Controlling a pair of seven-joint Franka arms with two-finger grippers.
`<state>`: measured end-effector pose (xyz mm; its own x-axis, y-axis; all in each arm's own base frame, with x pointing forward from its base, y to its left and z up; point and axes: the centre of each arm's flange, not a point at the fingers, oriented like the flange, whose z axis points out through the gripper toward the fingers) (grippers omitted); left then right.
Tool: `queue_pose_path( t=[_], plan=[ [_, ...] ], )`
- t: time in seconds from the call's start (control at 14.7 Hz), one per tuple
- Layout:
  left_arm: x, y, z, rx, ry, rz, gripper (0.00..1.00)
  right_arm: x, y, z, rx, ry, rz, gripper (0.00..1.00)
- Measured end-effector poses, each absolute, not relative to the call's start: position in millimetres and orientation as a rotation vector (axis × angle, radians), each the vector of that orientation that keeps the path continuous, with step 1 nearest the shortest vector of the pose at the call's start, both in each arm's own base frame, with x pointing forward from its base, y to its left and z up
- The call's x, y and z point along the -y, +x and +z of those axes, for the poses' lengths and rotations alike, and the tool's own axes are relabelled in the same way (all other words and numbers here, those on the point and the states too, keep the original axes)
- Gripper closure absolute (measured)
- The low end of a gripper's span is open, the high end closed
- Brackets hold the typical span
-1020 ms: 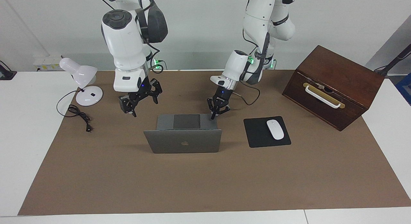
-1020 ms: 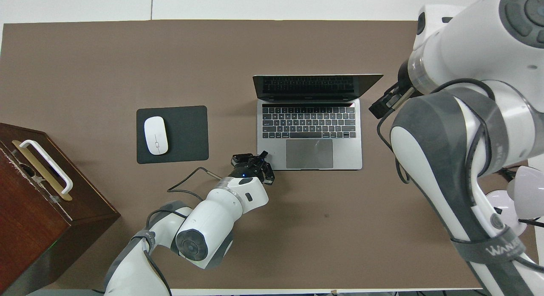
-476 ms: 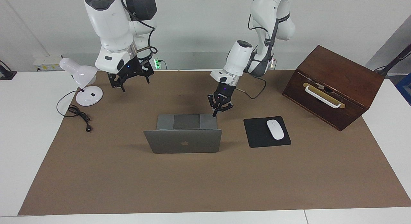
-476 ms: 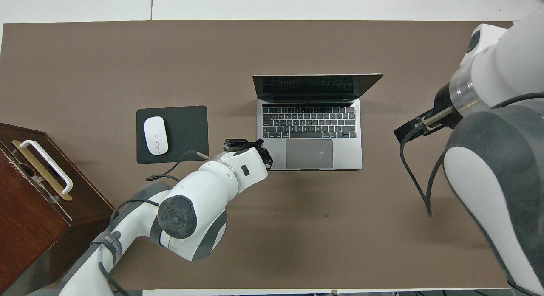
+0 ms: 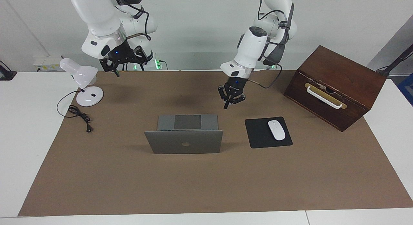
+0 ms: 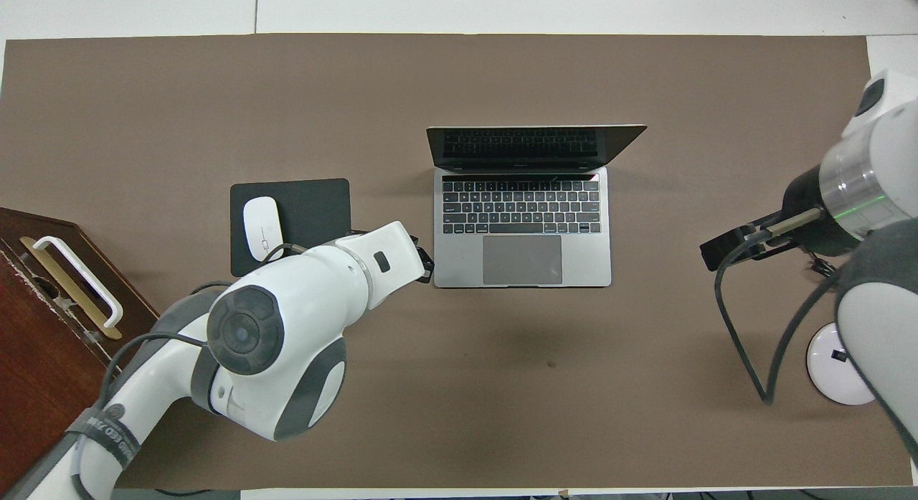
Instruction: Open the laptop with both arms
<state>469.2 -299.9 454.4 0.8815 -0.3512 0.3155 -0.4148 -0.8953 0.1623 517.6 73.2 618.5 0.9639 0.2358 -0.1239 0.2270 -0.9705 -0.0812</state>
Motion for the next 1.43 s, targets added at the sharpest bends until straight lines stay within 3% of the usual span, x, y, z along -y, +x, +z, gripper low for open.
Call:
queue_pose_path(
  t=[0.14,0.41,0.68,1.02,1.43],
  plan=[
    [273.2,481.6,481.3,0.529,2.863,0.324,0.83,-58.7,517.3,613.8,0.316,-3.048,0.220,0.00],
    [219.2,491.2,517.7,0.413,2.899,0.263,0.40,-30.6,517.3,598.3,0.242,-3.045,0.268,0.00],
    [180.5,486.5,536.9,0.382,2.967,0.212,0.00,-42.8,521.3,597.1,0.258,-3.058,0.216,0.00],
    [146.0,474.1,559.9,0.327,3.005,0.172,0.00,-34.3,532.0,597.2,0.020,-3.081,0.168,0.00],
    [52.5,493.7,572.3,0.042,3.032,0.219,0.00,-30.6,538.7,585.4,-0.001,-3.103,0.201,0.00]
  ],
)
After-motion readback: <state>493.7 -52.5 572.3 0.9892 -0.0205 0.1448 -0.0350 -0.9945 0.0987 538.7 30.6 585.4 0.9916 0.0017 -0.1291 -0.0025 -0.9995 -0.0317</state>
